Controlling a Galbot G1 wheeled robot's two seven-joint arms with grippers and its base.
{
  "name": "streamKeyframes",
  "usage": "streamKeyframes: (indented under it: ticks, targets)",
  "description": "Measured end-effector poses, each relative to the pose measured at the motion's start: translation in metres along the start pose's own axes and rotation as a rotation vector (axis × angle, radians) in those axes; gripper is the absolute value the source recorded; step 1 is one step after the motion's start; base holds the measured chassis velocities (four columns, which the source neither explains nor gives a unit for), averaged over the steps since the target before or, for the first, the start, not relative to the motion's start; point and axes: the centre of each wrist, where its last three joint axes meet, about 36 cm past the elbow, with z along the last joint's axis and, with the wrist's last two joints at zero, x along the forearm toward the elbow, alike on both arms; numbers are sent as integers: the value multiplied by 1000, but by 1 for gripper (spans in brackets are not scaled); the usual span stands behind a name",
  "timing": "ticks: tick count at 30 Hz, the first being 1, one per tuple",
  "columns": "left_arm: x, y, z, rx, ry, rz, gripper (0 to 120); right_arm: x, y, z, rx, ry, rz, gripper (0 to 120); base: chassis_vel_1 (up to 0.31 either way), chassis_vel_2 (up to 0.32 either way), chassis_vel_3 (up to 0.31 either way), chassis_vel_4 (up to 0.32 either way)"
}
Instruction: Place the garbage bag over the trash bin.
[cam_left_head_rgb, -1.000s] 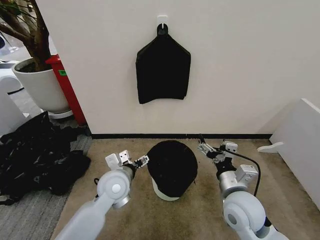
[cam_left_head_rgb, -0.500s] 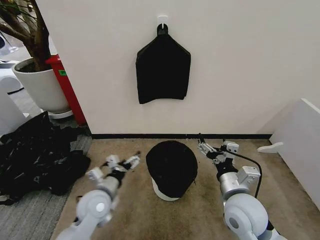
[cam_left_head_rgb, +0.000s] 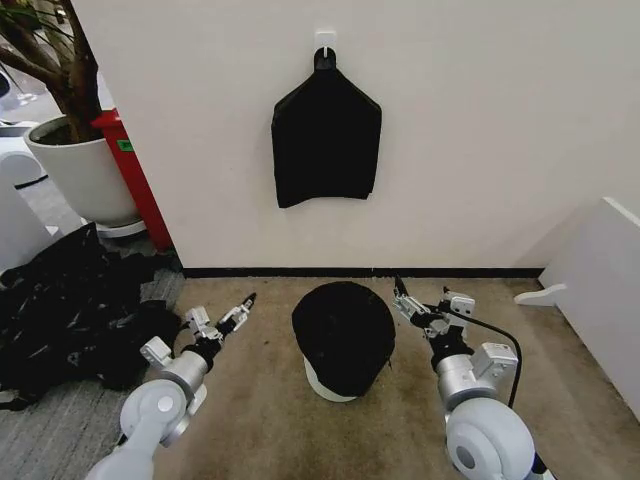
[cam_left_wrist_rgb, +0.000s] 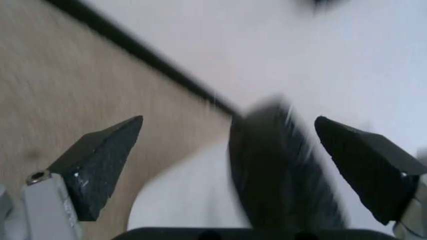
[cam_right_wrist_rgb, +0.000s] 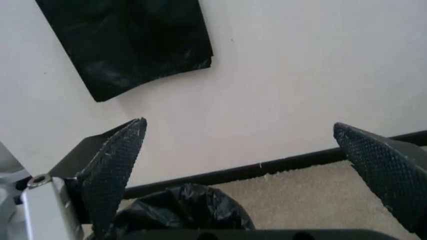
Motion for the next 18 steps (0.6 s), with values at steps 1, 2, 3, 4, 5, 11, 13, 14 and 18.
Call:
streamKeyframes:
  ticks: [1,2,3,4,5,11,13,14,18]
  targets:
    - [-4,7,2,-20,40,15,100,0,0,0,1,0,-1,100,0,0,0,0]
    - [-6,9,3,-28,55,20,100,0,1,0,1,-1,-1,100,0,0,0,0]
    - [-9,12,4,-39,76,25,100,1,1,0,1,0,-1,100,0,0,0,0]
    - [-9,12,4,-39,76,25,100,1,1,0,1,0,-1,100,0,0,0,0]
    - [-11,13,4,-45,85,27,100,2,1,0,0,-1,-1,100,0,0,0,0]
    - [-12,11,3,-84,110,-1,100,3,2,-1,0,-3,3,100,0,0,0,0]
    - [-10,15,4,-106,124,-17,100,4,3,-2,-2,-6,2,100,0,0,0,0]
    - [-8,17,5,-122,135,-19,100,5,3,-3,-3,-8,1,100,0,0,0,0]
    - [4,24,8,-165,178,-19,100,6,4,-7,0,-17,-1,100,0,0,0,0]
